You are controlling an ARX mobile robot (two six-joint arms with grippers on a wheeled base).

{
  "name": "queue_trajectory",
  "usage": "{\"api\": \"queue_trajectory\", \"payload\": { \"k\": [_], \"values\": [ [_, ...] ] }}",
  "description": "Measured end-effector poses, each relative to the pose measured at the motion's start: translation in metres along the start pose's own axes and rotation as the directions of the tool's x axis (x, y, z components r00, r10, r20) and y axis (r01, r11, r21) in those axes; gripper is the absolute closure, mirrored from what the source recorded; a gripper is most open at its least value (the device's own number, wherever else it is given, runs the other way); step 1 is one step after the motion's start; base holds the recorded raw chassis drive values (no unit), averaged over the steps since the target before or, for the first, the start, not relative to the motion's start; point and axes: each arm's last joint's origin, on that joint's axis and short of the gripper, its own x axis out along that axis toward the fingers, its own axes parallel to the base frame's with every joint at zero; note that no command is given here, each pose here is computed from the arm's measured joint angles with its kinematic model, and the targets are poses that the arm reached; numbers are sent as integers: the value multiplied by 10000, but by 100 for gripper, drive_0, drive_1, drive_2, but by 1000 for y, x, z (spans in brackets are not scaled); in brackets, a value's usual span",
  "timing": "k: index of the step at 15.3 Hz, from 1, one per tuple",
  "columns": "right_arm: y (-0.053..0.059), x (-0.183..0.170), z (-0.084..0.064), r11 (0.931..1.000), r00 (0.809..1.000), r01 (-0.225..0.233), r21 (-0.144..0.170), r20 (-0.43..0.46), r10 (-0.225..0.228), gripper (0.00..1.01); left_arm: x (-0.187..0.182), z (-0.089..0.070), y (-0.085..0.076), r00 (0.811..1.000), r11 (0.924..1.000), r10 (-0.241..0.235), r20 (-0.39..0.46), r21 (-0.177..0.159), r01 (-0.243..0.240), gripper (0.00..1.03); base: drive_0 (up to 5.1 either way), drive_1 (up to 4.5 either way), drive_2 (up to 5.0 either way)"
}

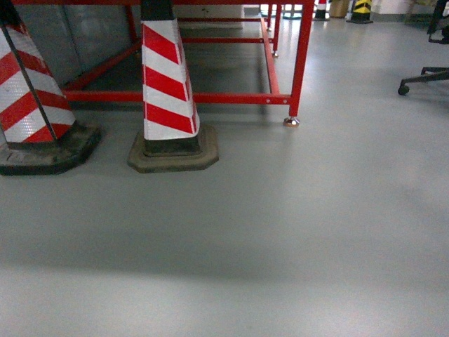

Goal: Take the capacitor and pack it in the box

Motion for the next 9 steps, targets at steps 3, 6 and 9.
{"api": "queue_trajectory", "payload": {
  "k": [3, 6, 9],
  "values": [
    [0, 0, 0, 10000, 10000, -4, 0, 15, 4, 3, 0, 0, 0, 10000, 10000, 19, 0, 4, -19, 59, -490, 255, 255],
    [0, 0, 0, 10000, 10000, -4, 0, 4, 4, 3, 0, 0, 0, 10000, 10000, 12, -15, 23, -12, 59, -488, 258, 258],
    [0, 0, 0, 10000, 10000, -8, 0, 8, 8, 3, 0, 0, 0, 10000, 10000, -4, -4, 27, 4, 59, -488, 258, 258]
  ]
}}
